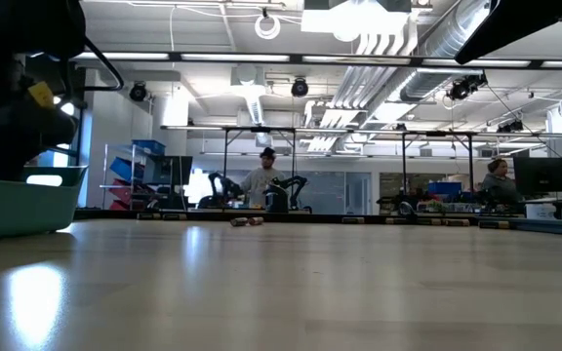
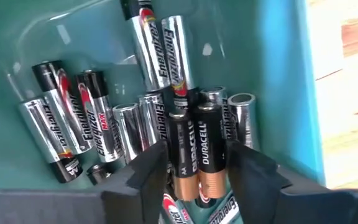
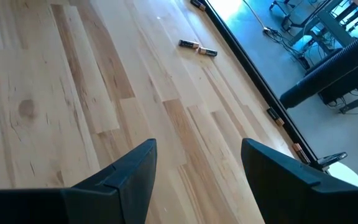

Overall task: Sort batteries
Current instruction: Put the black battery into the blue bin

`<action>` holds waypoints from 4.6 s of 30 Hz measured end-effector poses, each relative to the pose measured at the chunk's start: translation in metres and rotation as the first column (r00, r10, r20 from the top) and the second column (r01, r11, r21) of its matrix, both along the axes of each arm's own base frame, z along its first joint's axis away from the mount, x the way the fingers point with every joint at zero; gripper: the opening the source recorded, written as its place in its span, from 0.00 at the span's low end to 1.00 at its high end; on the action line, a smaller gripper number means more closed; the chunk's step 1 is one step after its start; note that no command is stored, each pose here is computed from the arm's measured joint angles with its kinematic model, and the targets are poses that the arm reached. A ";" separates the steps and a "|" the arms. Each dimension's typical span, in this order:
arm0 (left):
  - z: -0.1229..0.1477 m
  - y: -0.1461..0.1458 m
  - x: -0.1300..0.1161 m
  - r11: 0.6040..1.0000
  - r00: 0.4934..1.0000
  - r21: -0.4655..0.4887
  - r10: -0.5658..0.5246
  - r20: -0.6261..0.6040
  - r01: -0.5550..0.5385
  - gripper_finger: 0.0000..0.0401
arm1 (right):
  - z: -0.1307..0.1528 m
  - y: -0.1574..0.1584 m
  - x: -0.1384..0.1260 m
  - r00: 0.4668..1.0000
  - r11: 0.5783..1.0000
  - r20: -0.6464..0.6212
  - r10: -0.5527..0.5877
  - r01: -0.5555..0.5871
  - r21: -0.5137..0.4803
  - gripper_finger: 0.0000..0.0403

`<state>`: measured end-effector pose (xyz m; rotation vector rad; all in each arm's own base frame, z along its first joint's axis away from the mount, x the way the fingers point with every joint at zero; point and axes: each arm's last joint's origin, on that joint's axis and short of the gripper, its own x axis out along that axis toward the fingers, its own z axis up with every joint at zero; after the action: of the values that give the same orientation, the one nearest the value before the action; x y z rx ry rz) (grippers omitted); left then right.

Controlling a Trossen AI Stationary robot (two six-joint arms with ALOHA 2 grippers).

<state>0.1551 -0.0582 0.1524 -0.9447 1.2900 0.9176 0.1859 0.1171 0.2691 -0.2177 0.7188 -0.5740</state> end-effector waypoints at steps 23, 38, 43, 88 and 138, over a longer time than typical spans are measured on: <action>0.000 0.000 0.000 1.000 1.000 0.011 0.018 0.001 -0.018 0.26 | 0.000 0.000 0.000 1.000 1.000 0.001 -0.001 0.001 0.001 0.57; 0.007 0.000 0.000 1.000 0.999 0.025 0.018 -0.035 -0.017 0.14 | 0.000 0.000 0.000 1.000 1.000 0.001 -0.001 0.001 0.001 0.57; 0.007 0.000 0.000 1.000 0.999 0.024 0.018 -0.033 -0.017 0.10 | 0.000 0.000 0.000 1.000 1.000 0.001 -0.001 0.001 0.000 0.57; -0.001 0.014 -0.015 0.998 0.998 0.025 0.057 -0.014 -0.056 0.22 | 0.000 0.000 0.000 1.000 1.000 0.000 0.000 0.000 -0.001 0.57; 0.102 0.002 0.201 0.569 -0.206 0.797 -0.820 0.534 -0.201 0.08 | 0.006 -0.008 0.072 0.827 0.942 0.482 0.289 -0.335 0.011 0.57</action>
<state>0.3561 -0.0564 0.2549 -0.2326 -0.3290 -0.1369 0.2578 0.1090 0.2750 -0.0940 0.2189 -0.2566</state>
